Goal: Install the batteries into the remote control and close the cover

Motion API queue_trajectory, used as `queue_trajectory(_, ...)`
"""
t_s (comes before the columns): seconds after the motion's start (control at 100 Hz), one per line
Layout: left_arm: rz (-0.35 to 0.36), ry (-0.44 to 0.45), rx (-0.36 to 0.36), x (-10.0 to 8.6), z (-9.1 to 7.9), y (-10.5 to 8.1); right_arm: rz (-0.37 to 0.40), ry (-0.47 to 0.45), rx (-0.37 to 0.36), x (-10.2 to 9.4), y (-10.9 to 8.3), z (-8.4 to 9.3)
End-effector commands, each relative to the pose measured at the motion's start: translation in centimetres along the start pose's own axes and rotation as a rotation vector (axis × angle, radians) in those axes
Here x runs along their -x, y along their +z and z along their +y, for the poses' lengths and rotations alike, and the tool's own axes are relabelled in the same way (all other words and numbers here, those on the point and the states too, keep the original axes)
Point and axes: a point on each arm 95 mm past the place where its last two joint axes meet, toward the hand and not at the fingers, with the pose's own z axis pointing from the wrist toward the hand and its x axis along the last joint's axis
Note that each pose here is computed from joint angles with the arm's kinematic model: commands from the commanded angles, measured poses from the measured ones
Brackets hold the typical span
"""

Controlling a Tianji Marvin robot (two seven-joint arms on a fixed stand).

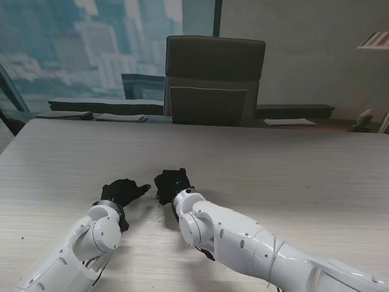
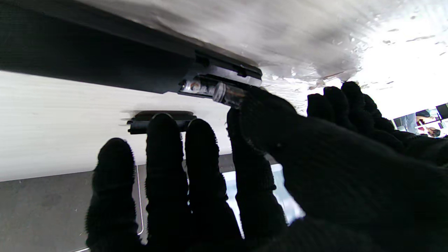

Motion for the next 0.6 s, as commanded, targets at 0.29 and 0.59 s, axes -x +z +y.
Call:
queue_trajectory(0.29,-0.012,-0.008,0.031,0.7,1.0,-0.1,-0.012,0.007,-0.027,-0.6,0.9,-0.6)
queue_trajectory(0.59,-0.011,-0.009,0.034,0.8,1.1,0.0,-0.012,0.01,-0.034,-1.0,1.5,-0.6)
